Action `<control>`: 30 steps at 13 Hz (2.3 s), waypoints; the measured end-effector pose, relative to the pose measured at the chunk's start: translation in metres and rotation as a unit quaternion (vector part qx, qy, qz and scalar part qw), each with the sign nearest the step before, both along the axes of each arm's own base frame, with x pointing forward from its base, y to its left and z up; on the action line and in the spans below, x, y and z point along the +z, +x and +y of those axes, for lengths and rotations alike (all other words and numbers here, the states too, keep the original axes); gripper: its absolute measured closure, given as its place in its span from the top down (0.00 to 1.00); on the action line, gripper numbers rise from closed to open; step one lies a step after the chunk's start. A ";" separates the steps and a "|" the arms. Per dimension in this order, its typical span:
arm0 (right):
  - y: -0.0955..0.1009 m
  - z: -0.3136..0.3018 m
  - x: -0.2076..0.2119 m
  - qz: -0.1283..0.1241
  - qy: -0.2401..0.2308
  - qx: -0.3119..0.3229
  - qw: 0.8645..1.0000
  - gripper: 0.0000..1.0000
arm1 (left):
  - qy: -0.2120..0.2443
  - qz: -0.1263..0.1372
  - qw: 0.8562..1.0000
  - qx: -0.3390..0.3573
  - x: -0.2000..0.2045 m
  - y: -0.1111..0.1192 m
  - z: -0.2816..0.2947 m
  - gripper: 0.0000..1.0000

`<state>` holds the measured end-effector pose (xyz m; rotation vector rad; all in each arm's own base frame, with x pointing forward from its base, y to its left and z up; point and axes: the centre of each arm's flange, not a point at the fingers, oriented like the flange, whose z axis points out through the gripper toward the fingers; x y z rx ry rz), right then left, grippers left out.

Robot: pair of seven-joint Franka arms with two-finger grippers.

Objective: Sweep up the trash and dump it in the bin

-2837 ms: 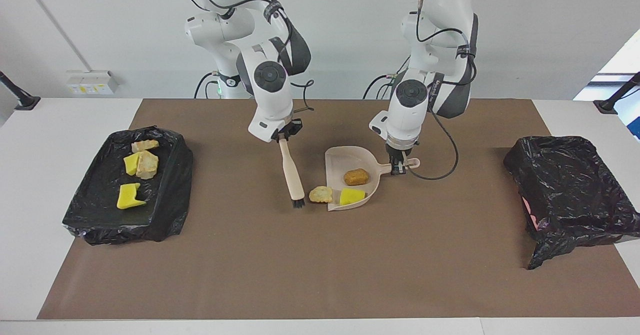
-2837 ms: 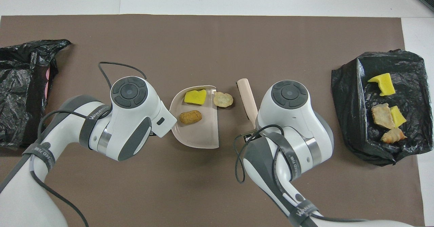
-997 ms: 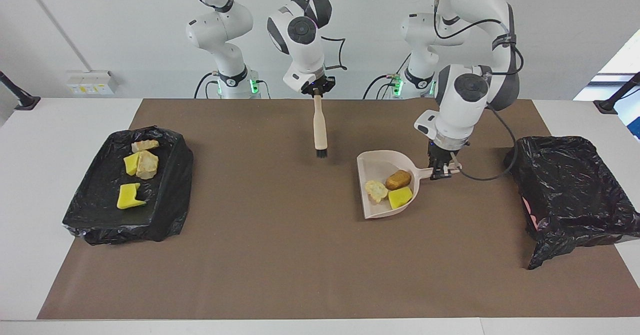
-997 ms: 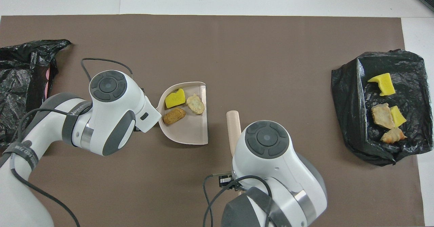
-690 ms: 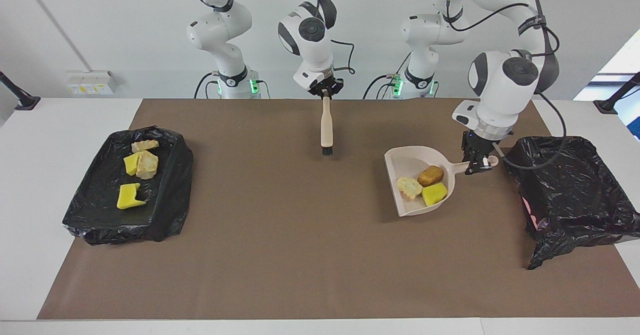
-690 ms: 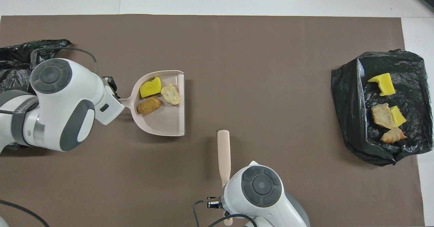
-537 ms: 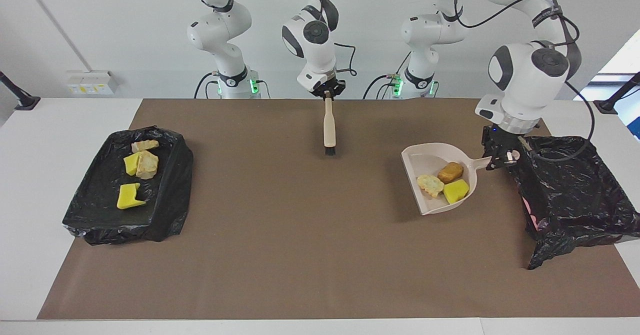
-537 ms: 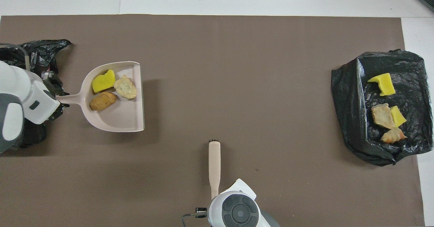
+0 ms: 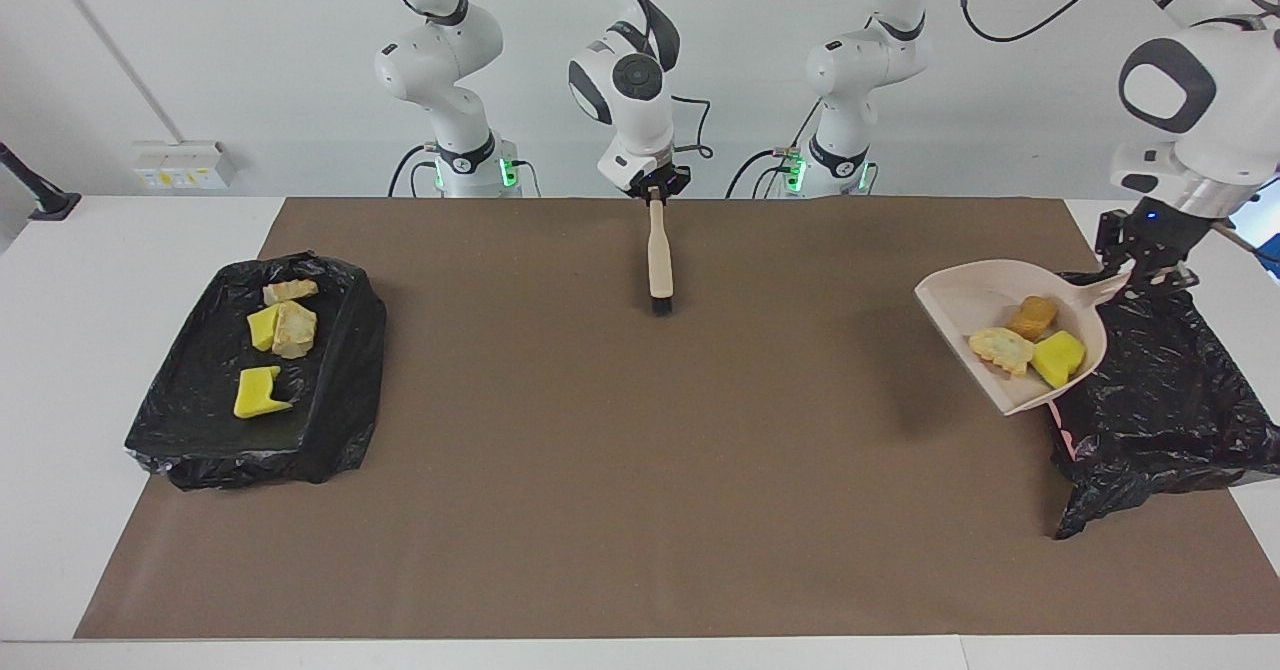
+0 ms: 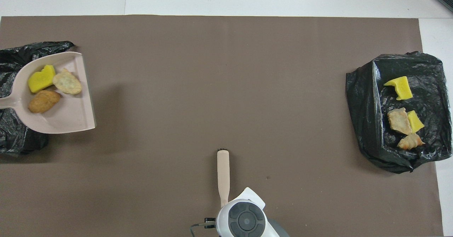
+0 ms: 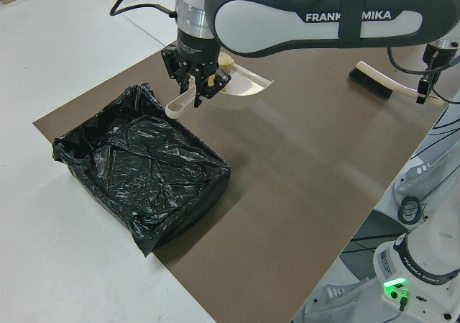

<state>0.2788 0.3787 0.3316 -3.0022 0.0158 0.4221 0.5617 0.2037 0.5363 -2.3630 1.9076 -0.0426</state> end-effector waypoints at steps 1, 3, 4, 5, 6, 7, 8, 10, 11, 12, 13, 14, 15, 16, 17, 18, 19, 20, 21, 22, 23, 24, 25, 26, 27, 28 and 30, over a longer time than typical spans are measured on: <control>0.001 0.001 0.001 -0.001 0.001 0.000 1.000 0.44 | 0.003 -0.004 1.000 0.007 0.006 0.001 0.024 0.31; 0.007 0.002 0.006 -0.006 0.008 0.002 1.000 0.68 | 0.018 -0.004 1.000 -0.002 0.011 0.002 0.063 0.31; 0.016 0.000 0.012 -0.010 0.012 -0.003 1.000 0.81 | 0.029 -0.004 1.000 -0.003 0.012 0.003 0.075 0.31; 0.026 -0.004 0.018 -0.013 0.010 -0.005 1.000 0.93 | 0.042 -0.003 0.999 -0.001 0.015 0.004 0.086 0.31; 0.039 -0.010 0.025 -0.023 0.002 0.000 1.000 1.00 | 0.058 0.000 0.998 -0.003 0.017 0.005 0.096 0.31; 0.054 -0.020 0.034 -0.036 -0.009 0.002 0.999 1.00 | 0.078 0.003 0.997 -0.009 0.020 0.005 0.106 0.31; 0.071 -0.033 0.047 -0.045 -0.020 -0.002 0.999 1.00 | 0.099 0.006 0.995 -0.014 0.023 0.006 0.114 0.31; 0.106 -0.068 0.081 -0.064 -0.051 -0.009 0.997 1.00 | 0.140 0.019 0.990 -0.025 0.026 0.008 0.122 0.31; 0.124 -0.088 0.096 -0.080 -0.068 -0.009 0.994 1.00 | 0.161 0.026 0.986 -0.031 0.027 0.009 0.124 0.31; 0.141 -0.108 0.107 -0.093 -0.077 -0.009 0.993 1.00 | 0.180 0.032 0.982 -0.037 0.028 0.010 0.125 0.31; 0.156 -0.125 0.116 -0.103 -0.079 -0.012 0.992 1.00 | 0.198 0.037 0.978 -0.044 0.029 0.011 0.126 0.31; 0.171 -0.145 0.127 -0.111 -0.076 -0.016 0.991 1.00 | 0.216 0.042 0.974 -0.050 0.030 0.012 0.126 0.31; 0.186 -0.165 0.142 -0.118 -0.071 -0.015 0.990 1.00 | 0.227 0.046 0.971 -0.056 0.029 0.014 0.126 0.31; 0.202 -0.189 0.160 -0.128 -0.064 -0.008 0.990 1.00 | 0.243 0.050 0.967 -0.065 0.028 0.016 0.125 0.31; 0.214 -0.210 0.176 -0.138 -0.059 0.003 0.989 1.00 | 0.260 0.055 0.961 -0.075 0.024 0.020 0.125 0.31; 0.223 -0.229 0.190 -0.148 -0.055 0.011 0.987 1.00 | 0.274 0.060 0.956 -0.086 0.020 0.024 0.122 0.31; 0.230 -0.244 0.203 -0.158 -0.053 0.012 0.986 1.00 | 0.286 0.066 0.951 -0.097 0.016 0.028 0.118 0.31; 0.235 -0.255 0.216 -0.166 -0.052 0.008 0.985 1.00 | 0.301 0.073 0.945 -0.109 0.015 0.033 0.111 0.31; 0.238 -0.263 0.229 -0.170 -0.052 0.002 0.984 1.00 | 0.319 0.080 0.936 -0.122 0.016 0.037 0.104 0.31; 0.240 -0.272 0.242 -0.172 -0.053 -0.007 0.984 1.00 | 0.338 0.087 0.928 -0.133 0.018 0.041 0.097 0.31; 0.242 -0.282 0.254 -0.173 -0.055 -0.016 0.983 1.00 | 0.357 0.094 0.918 -0.145 0.020 0.045 0.091 0.31; 0.243 -0.293 0.266 -0.173 -0.060 -0.024 0.983 1.00 | 0.374 0.099 0.909 -0.154 0.022 0.048 0.086 0.31; 0.243 -0.304 0.276 -0.171 -0.067 -0.030 0.982 1.00 | 0.385 0.102 0.903 -0.159 0.024 0.049 0.083 0.31; 0.242 -0.316 0.287 -0.166 -0.072 -0.033 0.983 1.00 | 0.390 0.102 0.901 -0.161 0.026 0.050 0.081 0.31; 0.239 -0.332 0.301 -0.160 -0.073 -0.032 0.984 1.00 | 0.392 0.099 0.901 -0.161 0.030 0.050 0.080 0.31; 0.236 -0.352 0.315 -0.155 -0.073 -0.032 0.985 1.00 | 0.389 0.093 0.903 -0.158 0.035 0.050 0.077 0.31; 0.227 -0.395 0.335 -0.140 -0.068 -0.030 0.987 1.00 | 0.357 0.061 0.920 -0.146 0.049 0.047 0.066 0.31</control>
